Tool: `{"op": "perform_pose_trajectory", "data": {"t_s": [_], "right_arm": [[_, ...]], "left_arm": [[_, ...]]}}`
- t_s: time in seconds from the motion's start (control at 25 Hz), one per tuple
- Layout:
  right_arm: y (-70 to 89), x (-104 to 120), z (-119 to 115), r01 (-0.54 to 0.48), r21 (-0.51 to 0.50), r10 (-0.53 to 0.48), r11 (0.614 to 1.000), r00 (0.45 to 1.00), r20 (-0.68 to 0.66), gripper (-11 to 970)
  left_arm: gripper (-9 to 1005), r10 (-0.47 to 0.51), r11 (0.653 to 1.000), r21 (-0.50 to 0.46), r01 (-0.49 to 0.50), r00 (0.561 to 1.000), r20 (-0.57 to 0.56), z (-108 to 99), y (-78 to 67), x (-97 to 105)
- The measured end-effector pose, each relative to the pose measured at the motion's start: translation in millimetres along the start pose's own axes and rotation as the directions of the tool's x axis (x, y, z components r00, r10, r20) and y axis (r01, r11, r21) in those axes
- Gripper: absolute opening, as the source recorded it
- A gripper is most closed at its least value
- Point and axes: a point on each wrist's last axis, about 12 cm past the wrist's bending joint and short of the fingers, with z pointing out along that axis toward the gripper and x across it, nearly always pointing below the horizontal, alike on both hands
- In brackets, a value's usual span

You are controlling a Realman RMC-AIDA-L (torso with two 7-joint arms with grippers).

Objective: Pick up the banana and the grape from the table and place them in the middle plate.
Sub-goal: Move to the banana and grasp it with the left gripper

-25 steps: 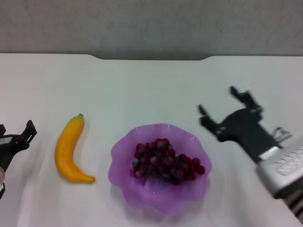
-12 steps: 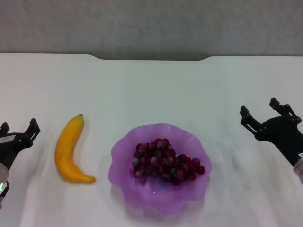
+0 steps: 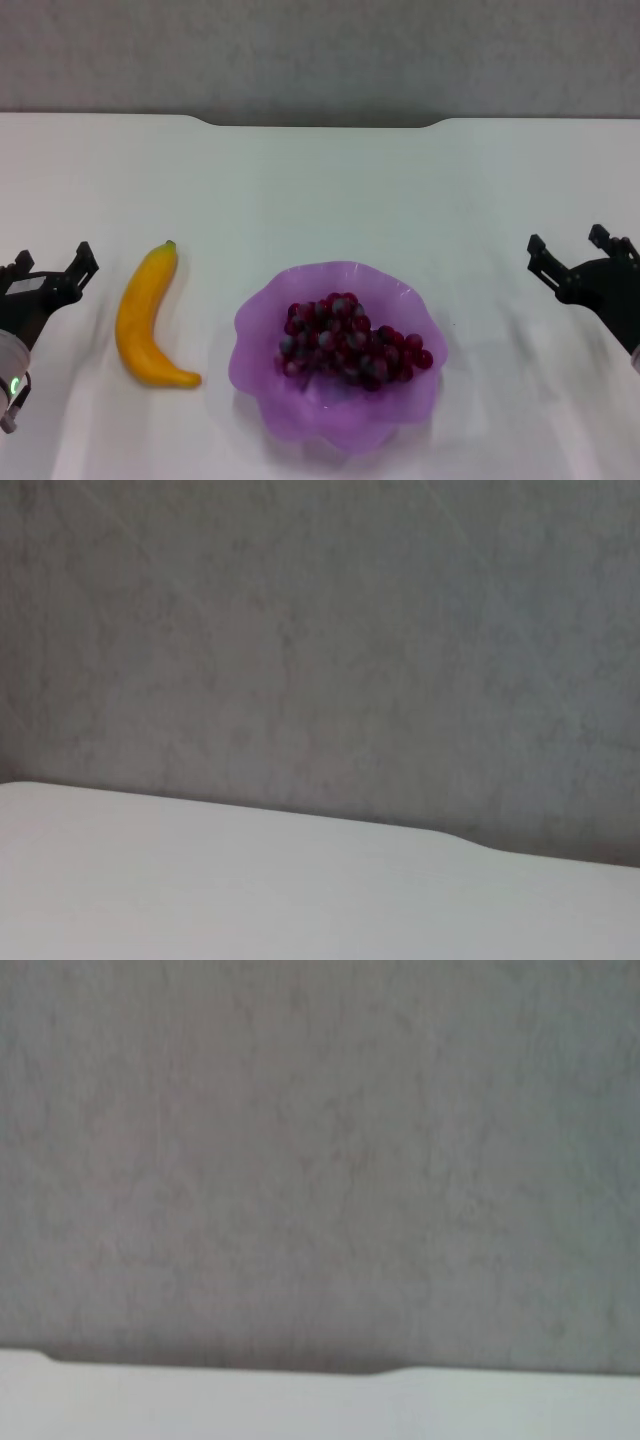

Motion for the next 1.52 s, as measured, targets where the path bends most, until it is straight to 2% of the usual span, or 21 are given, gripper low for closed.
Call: {"op": "perform_pose_trajectory", "data": {"t_s": [0.28,0.52,0.72,0.88,1.04,1.2,1.36,1.52], "right_arm": [[-1.8,3,4,0.031,0.006,-0.031,0.999,0.998,-0.049,892],[-9.3,9,7,0.05,0.039,-0.045,0.998,0.991,-0.127,892],[-8.4,9,11,0.083,0.025,-0.078,0.996,0.986,-0.147,892],[-6.4,9,12,0.12,0.011,-0.117,0.993,0.982,-0.149,892],[-7.0,11,12,0.124,0.011,-0.12,0.992,0.978,-0.17,892],[-7.1,12,12,0.127,0.011,-0.123,0.992,0.976,-0.178,892],[-7.0,12,12,0.128,0.01,-0.124,0.992,0.976,-0.178,892],[-6.7,12,12,0.128,0.009,-0.124,0.992,0.976,-0.177,892]], "left_arm": [[835,-0.001,1.0,0.011,0.001,1.0,0.019,5,-2.3,-6],[829,0.01,0.999,0.04,-0.011,1.0,0.014,9,-10.2,-8],[829,-0.001,0.998,0.057,0.0,1.0,0.005,13,-13.4,-11],[829,-0.006,0.996,0.091,0.003,1.0,0.03,17,-23.1,-19],[829,-0.004,0.988,0.155,-0.004,0.999,0.049,20,-39.2,-29],[829,0.031,0.981,0.192,-0.028,0.999,-0.01,27,-55.6,-46],[829,0.107,0.982,0.169,-0.089,0.99,-0.097,32,-62.5,-56],[830,0.119,0.98,0.184,-0.081,0.971,-0.206,31,-71.1,-67]]}}
